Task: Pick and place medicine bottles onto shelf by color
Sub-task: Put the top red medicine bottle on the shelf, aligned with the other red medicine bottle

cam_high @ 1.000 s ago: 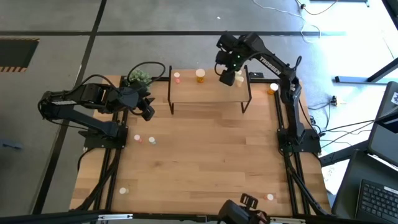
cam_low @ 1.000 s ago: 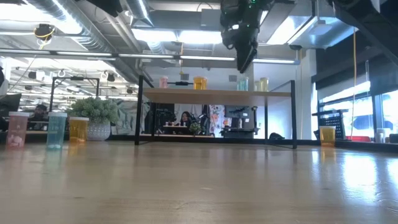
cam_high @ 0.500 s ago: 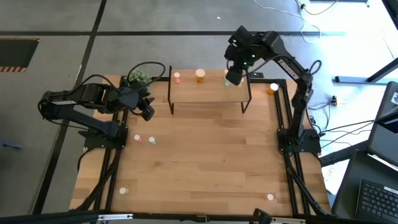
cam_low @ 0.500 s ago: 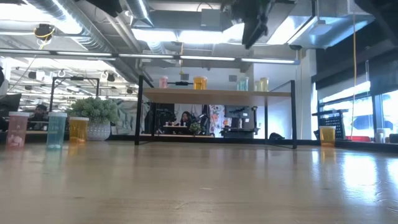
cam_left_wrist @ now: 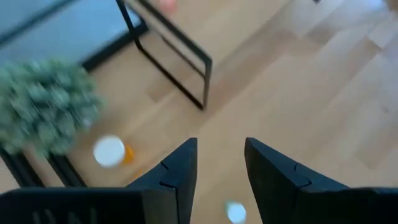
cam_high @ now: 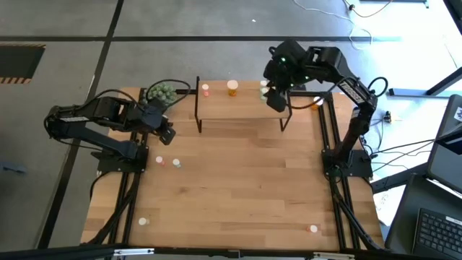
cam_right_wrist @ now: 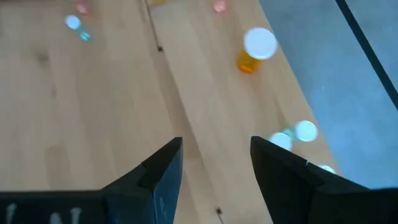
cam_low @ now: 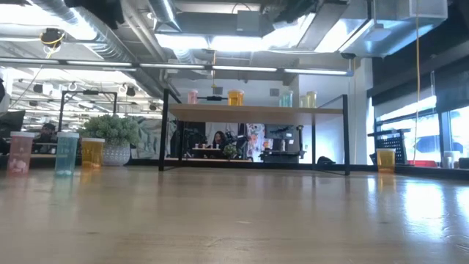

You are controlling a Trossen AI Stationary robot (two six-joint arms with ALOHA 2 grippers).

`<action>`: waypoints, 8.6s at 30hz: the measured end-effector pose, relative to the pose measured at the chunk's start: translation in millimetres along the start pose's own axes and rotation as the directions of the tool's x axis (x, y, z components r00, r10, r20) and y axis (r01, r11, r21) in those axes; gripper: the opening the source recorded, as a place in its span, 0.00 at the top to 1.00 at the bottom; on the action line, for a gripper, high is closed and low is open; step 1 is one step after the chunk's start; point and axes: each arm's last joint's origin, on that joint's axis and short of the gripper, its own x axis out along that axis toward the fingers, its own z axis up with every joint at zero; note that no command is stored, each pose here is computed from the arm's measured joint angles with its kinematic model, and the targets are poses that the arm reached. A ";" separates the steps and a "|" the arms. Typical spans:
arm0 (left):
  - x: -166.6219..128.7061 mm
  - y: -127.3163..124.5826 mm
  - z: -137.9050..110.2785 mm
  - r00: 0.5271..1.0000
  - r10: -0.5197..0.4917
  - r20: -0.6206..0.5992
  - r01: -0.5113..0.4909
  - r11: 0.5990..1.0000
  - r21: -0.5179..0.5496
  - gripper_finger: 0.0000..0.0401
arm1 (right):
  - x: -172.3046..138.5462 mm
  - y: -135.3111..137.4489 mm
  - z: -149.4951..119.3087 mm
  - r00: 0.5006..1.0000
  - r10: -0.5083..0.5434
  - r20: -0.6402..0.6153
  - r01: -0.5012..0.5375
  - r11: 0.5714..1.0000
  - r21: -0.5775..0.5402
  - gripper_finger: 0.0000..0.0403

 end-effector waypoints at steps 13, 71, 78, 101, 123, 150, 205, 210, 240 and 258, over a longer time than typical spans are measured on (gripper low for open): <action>-1.0 4.2 -11.0 0.979 -0.048 -0.197 0.020 0.989 -0.143 0.68 | -8.9 45.4 0.4 0.995 0.091 0.036 -0.089 0.994 -0.061 0.53; 95.8 8.6 -111.4 0.754 0.011 -0.657 -0.109 0.988 -0.108 0.68 | -12.8 77.9 1.7 0.943 0.328 0.059 -0.290 0.896 -0.337 0.53; 96.6 9.2 -112.2 0.756 0.019 -0.655 -0.094 0.992 -0.081 0.68 | -13.1 78.2 4.7 0.940 0.331 0.089 -0.283 0.897 -0.339 0.53; 96.7 9.1 -112.1 0.757 0.018 -0.653 -0.093 0.992 -0.081 0.68 | -13.4 78.4 6.8 0.937 0.332 0.111 -0.277 0.897 -0.343 0.53; 99.3 7.4 -109.2 0.808 0.032 -0.589 -0.005 0.999 0.049 0.59 | -13.5 78.4 6.8 0.937 0.332 0.111 -0.277 0.897 -0.343 0.53; 131.1 23.0 -146.7 0.800 0.112 -0.590 0.026 0.975 0.221 0.40 | -13.5 78.4 6.8 0.937 0.332 0.111 -0.277 0.898 -0.343 0.53; 132.9 22.0 -149.3 0.784 0.072 -0.617 0.044 0.984 0.171 0.70 | -13.6 78.4 6.8 0.937 0.332 0.112 -0.277 0.897 -0.343 0.53; 130.4 21.4 -147.0 0.781 0.072 -0.620 0.043 0.985 0.170 0.70 | -13.5 78.4 6.8 0.937 0.332 0.111 -0.277 0.897 -0.343 0.53; 20.0 -10.1 -27.5 0.910 -0.117 -0.397 0.194 0.968 0.160 0.70 | -13.8 78.4 6.8 0.937 0.332 0.113 -0.277 0.897 -0.344 0.53; 25.5 -52.6 67.7 0.964 -0.133 -0.228 0.215 0.898 0.383 0.70 | -13.0 73.4 9.9 0.976 0.142 0.162 -0.085 0.944 -0.318 0.53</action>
